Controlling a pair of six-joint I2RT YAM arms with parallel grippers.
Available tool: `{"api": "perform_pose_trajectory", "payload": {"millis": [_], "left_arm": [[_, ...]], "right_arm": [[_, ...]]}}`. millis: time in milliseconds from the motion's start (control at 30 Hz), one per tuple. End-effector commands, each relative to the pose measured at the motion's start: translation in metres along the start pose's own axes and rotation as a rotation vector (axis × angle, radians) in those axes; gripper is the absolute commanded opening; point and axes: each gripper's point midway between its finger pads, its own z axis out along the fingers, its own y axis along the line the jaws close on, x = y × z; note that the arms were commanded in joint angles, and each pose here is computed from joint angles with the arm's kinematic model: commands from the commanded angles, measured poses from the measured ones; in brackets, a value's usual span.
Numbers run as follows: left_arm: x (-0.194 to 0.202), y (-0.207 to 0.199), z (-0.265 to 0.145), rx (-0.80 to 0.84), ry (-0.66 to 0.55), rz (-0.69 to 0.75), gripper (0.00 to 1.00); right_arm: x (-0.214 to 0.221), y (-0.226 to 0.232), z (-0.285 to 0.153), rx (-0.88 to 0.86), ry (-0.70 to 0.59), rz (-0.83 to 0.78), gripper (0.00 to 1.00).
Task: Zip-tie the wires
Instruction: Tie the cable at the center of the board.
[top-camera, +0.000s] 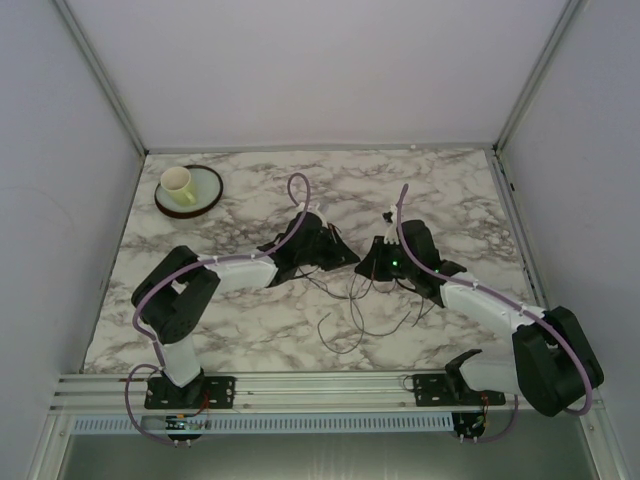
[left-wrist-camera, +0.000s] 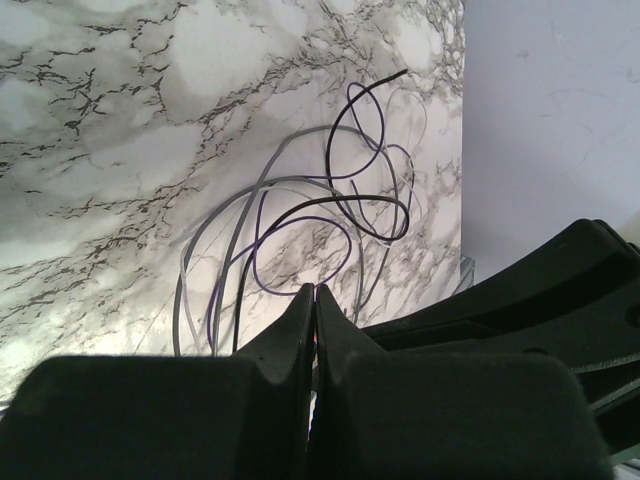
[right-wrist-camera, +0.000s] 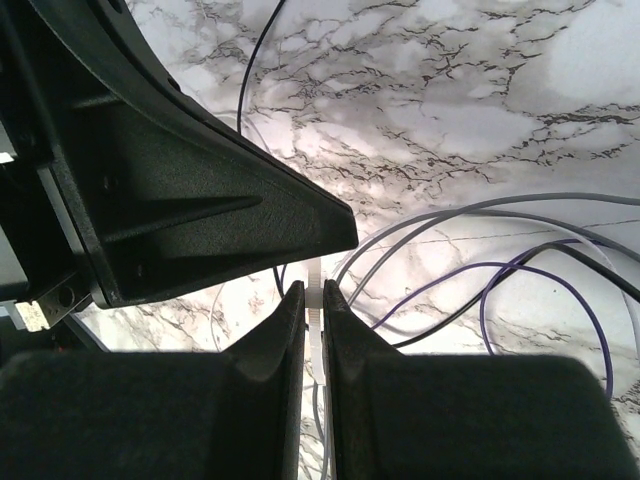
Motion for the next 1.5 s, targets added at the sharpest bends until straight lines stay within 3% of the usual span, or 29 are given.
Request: {"api": "perform_pose_trajectory", "payload": {"millis": [0, 633, 900, 1033, 1233, 1467], "left_arm": [[-0.029, -0.004, 0.000, 0.006, -0.093, 0.004, 0.00], [-0.074, -0.014, 0.005, 0.057, -0.189, -0.019, 0.00], [-0.066, -0.020, 0.001, 0.088, -0.141, 0.010, 0.02], [-0.059, -0.017, -0.007, 0.099, -0.131, 0.003, 0.15], [-0.050, -0.014, -0.019, 0.105, -0.131, -0.015, 0.46], [-0.029, -0.014, -0.025, 0.119, -0.108, -0.040, 0.54]], "right_arm": [[0.011, 0.008, -0.001, -0.025, 0.032, -0.005, 0.00], [0.030, 0.006, -0.002, -0.005, 0.047, 0.015, 0.00], [0.014, 0.012, 0.003, -0.005, 0.027, -0.011, 0.00], [0.007, 0.015, 0.005, -0.010, 0.017, -0.021, 0.00], [0.000, 0.017, 0.006, -0.011, 0.005, -0.022, 0.00], [-0.005, 0.019, 0.007, -0.015, 0.002, -0.023, 0.00]]}}
